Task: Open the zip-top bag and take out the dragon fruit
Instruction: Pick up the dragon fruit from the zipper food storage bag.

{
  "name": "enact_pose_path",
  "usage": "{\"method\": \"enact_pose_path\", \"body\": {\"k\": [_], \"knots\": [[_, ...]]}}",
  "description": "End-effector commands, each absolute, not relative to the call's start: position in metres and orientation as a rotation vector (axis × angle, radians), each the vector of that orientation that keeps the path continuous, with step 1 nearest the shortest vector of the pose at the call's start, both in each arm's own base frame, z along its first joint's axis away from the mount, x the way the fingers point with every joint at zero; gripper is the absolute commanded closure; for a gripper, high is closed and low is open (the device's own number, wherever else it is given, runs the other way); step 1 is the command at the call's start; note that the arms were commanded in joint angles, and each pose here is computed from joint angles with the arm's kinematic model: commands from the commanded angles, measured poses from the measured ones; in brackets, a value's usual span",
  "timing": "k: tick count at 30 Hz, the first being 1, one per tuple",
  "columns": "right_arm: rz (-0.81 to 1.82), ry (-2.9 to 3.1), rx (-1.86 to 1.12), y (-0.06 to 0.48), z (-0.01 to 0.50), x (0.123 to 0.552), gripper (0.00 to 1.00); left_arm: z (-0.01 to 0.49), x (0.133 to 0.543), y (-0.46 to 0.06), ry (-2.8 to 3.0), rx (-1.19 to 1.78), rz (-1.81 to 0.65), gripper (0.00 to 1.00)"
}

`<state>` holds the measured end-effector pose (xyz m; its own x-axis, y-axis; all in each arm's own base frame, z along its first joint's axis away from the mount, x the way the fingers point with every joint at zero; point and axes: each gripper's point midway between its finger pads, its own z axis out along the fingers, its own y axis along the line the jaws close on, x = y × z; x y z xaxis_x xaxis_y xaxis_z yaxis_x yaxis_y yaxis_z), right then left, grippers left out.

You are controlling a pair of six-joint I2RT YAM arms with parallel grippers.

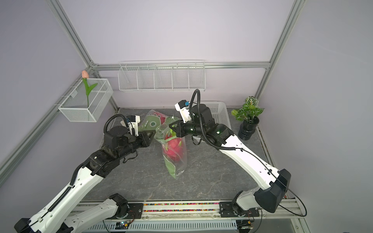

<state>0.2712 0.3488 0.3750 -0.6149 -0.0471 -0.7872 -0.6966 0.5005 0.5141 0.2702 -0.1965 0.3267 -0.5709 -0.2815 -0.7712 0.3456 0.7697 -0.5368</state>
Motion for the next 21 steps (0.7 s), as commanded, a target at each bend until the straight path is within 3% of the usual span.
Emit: {"method": "enact_pose_path", "body": {"k": [1,21], "knots": [[1.159,1.877,-0.652,0.35,0.414,0.269,0.93,0.329,0.275,-0.193,2.024,0.029,-0.8,0.83],[1.013,1.698,-0.705,0.332,0.467,0.269,0.93,0.326,0.278,-0.195,2.031,0.022,-0.802,0.9]]}}
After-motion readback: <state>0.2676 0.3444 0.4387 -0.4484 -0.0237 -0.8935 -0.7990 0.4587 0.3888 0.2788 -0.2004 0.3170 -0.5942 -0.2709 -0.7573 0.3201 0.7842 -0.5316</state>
